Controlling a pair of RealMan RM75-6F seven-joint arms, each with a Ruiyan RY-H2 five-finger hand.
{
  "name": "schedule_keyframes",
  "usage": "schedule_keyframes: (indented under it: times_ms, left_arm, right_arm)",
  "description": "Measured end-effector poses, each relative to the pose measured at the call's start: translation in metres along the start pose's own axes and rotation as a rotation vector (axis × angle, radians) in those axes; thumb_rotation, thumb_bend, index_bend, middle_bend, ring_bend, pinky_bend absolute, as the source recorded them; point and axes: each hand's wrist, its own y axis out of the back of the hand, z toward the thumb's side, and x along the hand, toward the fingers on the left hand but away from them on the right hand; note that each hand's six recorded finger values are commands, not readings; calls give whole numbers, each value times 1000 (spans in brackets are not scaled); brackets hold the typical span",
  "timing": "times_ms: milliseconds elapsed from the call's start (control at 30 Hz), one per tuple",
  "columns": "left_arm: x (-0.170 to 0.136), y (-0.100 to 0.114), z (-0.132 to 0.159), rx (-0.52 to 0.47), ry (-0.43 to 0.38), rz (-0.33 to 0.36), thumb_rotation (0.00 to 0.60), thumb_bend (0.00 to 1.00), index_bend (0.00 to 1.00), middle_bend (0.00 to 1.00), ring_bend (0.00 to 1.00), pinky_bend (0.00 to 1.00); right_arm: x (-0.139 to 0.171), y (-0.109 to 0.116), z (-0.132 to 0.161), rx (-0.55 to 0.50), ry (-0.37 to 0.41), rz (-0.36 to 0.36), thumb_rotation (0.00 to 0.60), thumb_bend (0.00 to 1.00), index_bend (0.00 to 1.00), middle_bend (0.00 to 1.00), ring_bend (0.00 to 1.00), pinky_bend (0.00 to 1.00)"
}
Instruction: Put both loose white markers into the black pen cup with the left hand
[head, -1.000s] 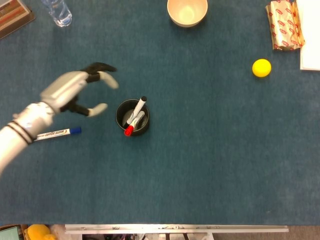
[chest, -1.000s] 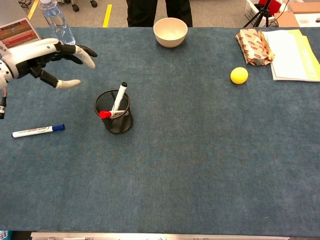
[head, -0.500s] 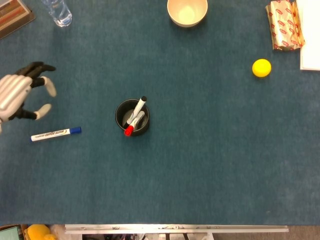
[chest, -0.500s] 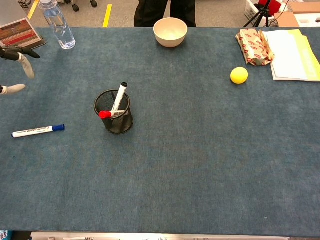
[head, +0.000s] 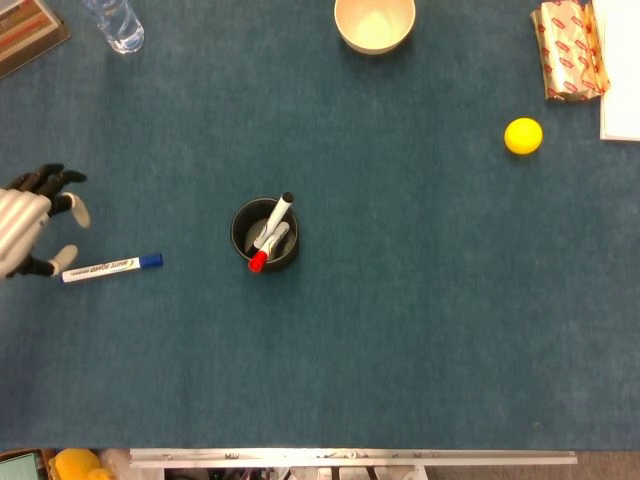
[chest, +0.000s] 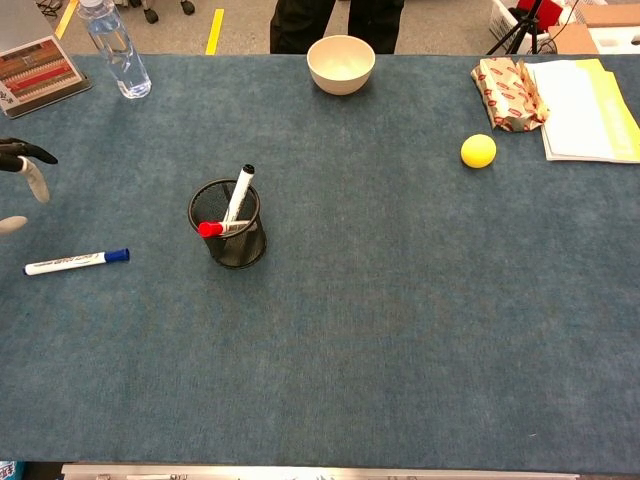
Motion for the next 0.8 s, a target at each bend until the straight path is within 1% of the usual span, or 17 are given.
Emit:
schedule_keyframes:
  times_ms: [267, 500, 800]
  left_arm:
    - [3, -28, 22, 42, -36, -27, 600, 323, 412, 151, 66, 163]
    - [16, -44, 42, 72, -62, -32, 600, 323, 412, 151, 66, 163]
    - [25, -59, 46, 109, -50, -41, 600, 323, 415, 151, 66, 163]
  right_arm:
    - [1, 0, 1, -1, 4, 1, 600, 129, 207, 303, 158, 317]
    - [3, 1, -1, -1, -3, -1, 600, 130, 207, 303, 158, 317]
    - [5, 3, -4, -2, -8, -5, 600, 130, 207, 303, 158, 317]
